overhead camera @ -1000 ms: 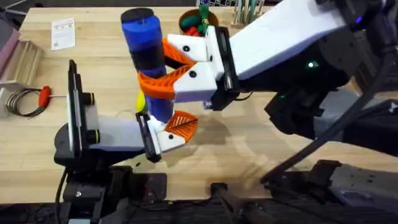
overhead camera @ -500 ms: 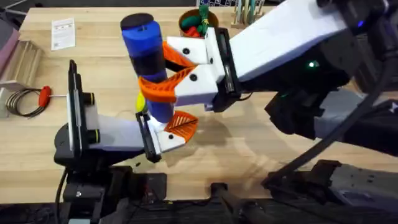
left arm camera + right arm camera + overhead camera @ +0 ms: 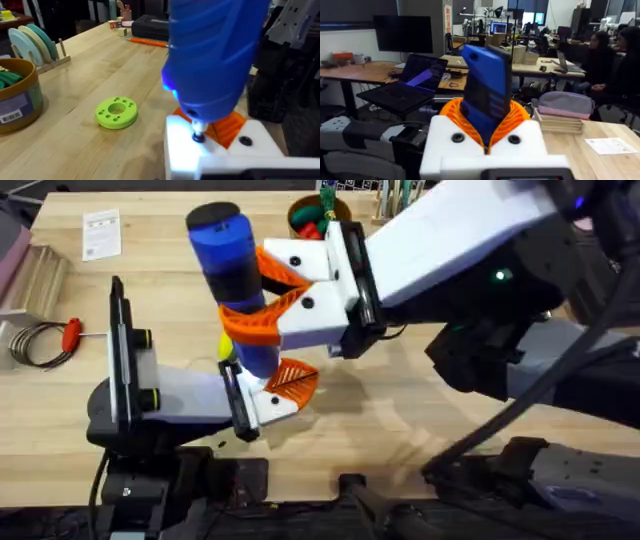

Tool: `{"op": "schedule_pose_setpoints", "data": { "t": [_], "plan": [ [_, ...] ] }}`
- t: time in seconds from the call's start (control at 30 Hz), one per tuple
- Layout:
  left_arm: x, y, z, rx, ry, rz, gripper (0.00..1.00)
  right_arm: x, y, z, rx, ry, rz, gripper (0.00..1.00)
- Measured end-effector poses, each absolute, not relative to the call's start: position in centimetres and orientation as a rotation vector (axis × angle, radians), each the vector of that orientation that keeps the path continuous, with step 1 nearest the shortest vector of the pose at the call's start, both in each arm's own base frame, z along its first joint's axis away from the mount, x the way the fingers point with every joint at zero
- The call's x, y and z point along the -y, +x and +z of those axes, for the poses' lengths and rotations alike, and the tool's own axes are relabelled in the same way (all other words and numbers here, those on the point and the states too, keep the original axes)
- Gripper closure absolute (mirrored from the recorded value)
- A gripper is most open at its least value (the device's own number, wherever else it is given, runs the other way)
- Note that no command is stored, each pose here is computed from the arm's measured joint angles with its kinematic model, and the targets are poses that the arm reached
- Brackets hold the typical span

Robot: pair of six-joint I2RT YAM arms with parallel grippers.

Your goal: Pick up the gripper from the table and insert it into the empty holder that is missing its gripper. Then pick up a screw, insert it into the mounting hole, and use the screwdriver to tighten it. Finally, clean up the table by picking up the vegetable and placing it into the bucket.

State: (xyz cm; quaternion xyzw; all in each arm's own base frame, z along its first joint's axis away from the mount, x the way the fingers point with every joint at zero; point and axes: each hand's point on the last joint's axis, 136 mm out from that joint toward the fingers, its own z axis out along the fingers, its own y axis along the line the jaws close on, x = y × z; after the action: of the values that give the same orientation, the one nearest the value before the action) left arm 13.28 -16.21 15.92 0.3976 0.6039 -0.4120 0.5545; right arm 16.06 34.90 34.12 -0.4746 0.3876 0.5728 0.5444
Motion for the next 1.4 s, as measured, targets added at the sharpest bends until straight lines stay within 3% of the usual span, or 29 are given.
{"op": "schedule_pose_setpoints", "data": {
  "t": [0.23,0.47,0.6,0.73,0.87,1.1,1.4],
  "plan": [
    [16.2,13.3,15.9,-1.424,0.942,-0.97,0.992,-35.7,16.5,35.0,-0.931,-1.148,1.382,0.98],
    [16.2,13.3,15.9,-1.424,0.942,-0.97,0.992,-35.4,16.2,42.5,-0.746,-1.122,1.334,0.98],
    [16.2,13.3,15.9,-1.424,0.942,-0.969,0.992,-35.1,16.1,43.4,-0.74,-1.12,1.328,0.98],
    [16.2,13.3,15.9,-1.424,0.942,-0.969,0.992,-35.4,18.4,40.9,-0.92,-1.123,1.335,0.98],
    [16.2,13.3,15.9,-1.424,0.942,-0.97,0.992,-34.4,22.9,36.0,-1.221,-1.088,1.277,0.98],
    [16.2,13.3,15.9,-1.424,0.942,-0.97,0.992,-27.2,30.6,29.7,-1.736,-0.959,1.028,0.98],
    [16.2,13.3,15.9,-1.424,0.942,-0.97,0.992,-17.7,33.4,26.8,-1.998,-1.057,0.476,0.98]
  ]
}}
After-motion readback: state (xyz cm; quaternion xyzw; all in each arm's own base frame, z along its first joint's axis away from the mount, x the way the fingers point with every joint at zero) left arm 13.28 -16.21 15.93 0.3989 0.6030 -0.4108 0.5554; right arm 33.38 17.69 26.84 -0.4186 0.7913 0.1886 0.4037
